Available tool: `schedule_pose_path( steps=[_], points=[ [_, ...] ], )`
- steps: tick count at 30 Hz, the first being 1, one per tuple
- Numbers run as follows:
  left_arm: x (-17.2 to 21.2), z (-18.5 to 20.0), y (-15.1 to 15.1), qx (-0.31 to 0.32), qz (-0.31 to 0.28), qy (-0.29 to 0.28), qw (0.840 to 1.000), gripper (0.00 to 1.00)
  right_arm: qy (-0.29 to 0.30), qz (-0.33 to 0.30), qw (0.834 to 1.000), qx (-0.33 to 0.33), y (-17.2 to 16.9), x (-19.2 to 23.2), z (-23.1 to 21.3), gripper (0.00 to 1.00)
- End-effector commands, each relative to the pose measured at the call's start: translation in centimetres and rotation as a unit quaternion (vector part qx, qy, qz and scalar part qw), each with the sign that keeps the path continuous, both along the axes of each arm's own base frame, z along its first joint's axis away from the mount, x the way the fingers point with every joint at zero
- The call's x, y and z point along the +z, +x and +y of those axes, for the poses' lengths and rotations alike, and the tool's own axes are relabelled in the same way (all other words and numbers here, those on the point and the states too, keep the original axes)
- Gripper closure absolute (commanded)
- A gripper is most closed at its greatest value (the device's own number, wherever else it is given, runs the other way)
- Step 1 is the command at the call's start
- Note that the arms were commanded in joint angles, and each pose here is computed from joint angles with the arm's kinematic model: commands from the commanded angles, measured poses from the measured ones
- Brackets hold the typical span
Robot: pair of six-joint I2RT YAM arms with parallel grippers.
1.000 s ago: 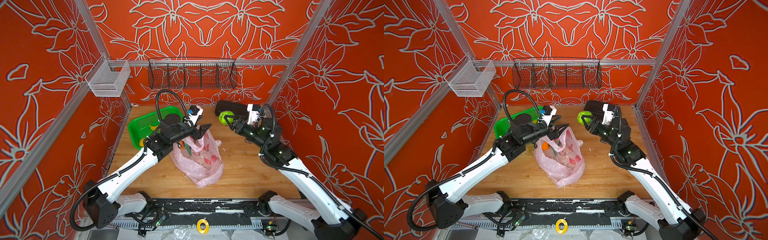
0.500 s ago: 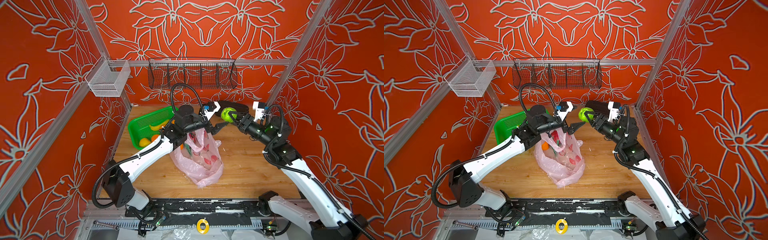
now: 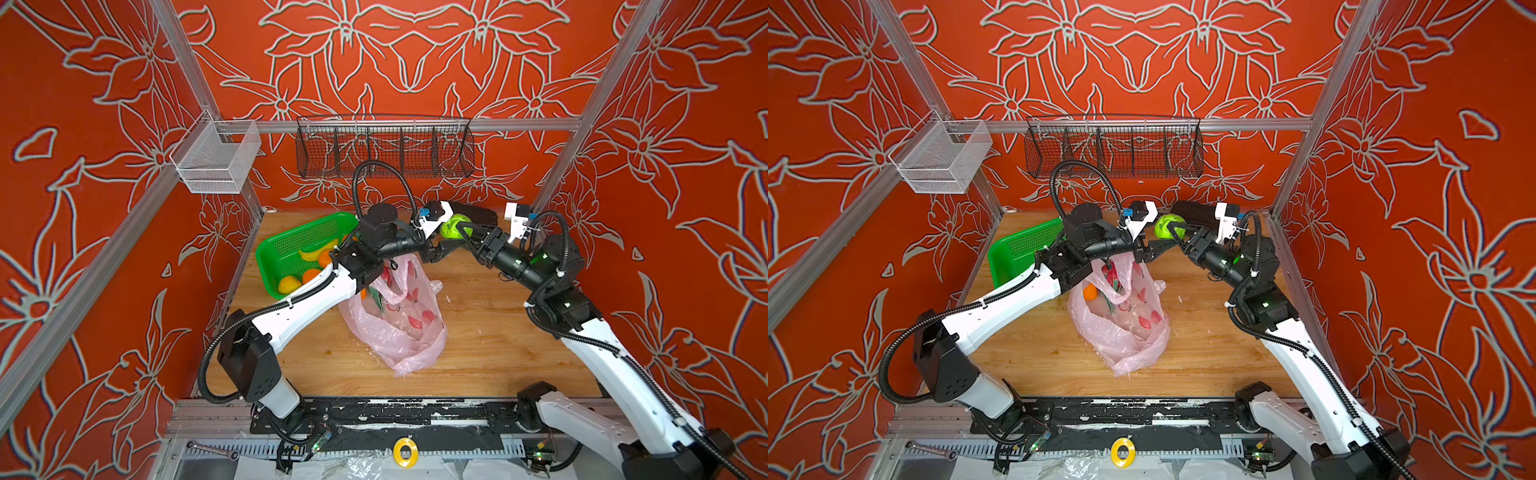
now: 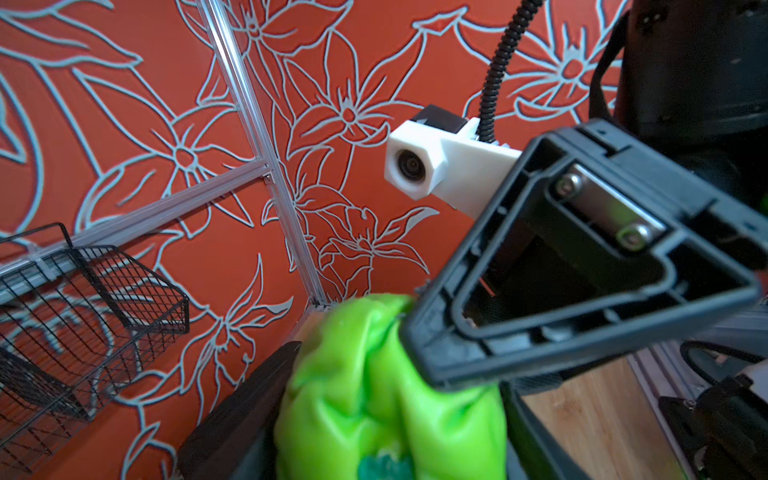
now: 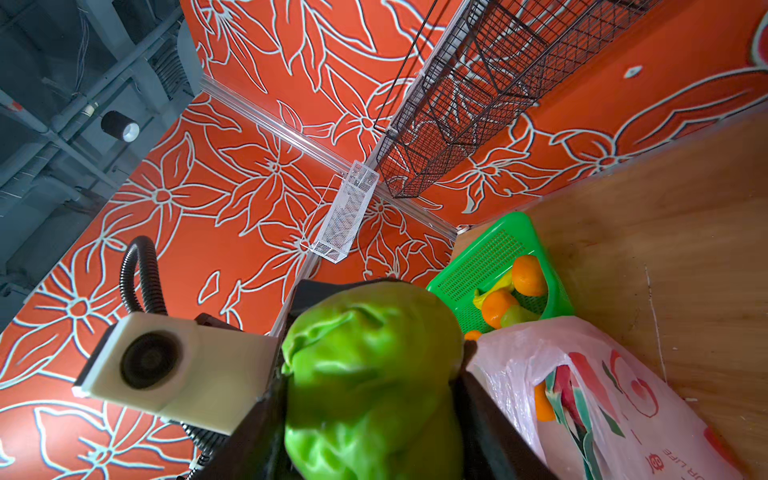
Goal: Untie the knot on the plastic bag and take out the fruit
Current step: 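Grasp the green pear with the left gripper while the right gripper releases it, then carry the pear over the green basket with the left gripper while right draws back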
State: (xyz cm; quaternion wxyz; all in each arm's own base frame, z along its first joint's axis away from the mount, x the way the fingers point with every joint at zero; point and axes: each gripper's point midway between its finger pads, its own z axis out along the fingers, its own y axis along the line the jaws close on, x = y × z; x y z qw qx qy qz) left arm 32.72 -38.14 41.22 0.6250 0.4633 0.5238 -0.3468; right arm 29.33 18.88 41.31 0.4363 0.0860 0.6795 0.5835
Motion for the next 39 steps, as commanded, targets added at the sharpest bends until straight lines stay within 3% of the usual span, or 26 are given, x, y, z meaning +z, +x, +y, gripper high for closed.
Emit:
schedule_pose_path(
  steps=[1,3,5,9,14,18,28,35,39],
  points=[
    [1.4,-0.2,-0.7,-0.014,-0.009,-0.011,1.0,0.48,0.013,-0.014,1.0,0.006,-0.7,0.9,-0.2,0.42],
    [1.3,0.0,-0.7,-0.009,0.003,-0.011,1.0,0.5,0.012,-0.016,1.0,0.005,-0.7,1.0,-0.2,0.35],
    [1.3,0.3,-0.5,0.004,0.02,-0.01,1.0,0.5,0.011,-0.022,1.0,0.002,-1.0,1.3,-0.4,0.2],
    [1.4,1.9,1.0,0.073,0.047,-0.01,0.996,0.52,0.01,-0.038,0.999,-0.014,-1.3,1.7,-1.0,0.04],
    [1.4,6.0,3.7,0.187,0.085,-0.004,0.979,0.55,-0.003,-0.056,0.998,-0.021,-1.4,1.6,-1.2,0.03],
    [0.9,10.7,6.3,0.277,0.128,-0.013,0.952,0.56,-0.017,-0.064,0.998,-0.019,-1.4,1.2,-1.1,0.03],
    [-5.4,24.4,11.5,0.463,0.27,0.011,0.844,0.57,-0.052,-0.042,0.998,-0.023,-0.9,-1.4,-1.0,0.03],
    [-10.6,32.8,12.6,0.592,0.333,0.062,0.732,0.59,-0.05,-0.026,0.998,-0.02,-0.4,-2.6,-0.8,0.03],
    [-13.3,35.9,12.4,0.632,0.351,0.108,0.683,0.59,-0.052,-0.023,0.998,-0.013,-0.1,-3.0,-0.5,0.03]
  ],
)
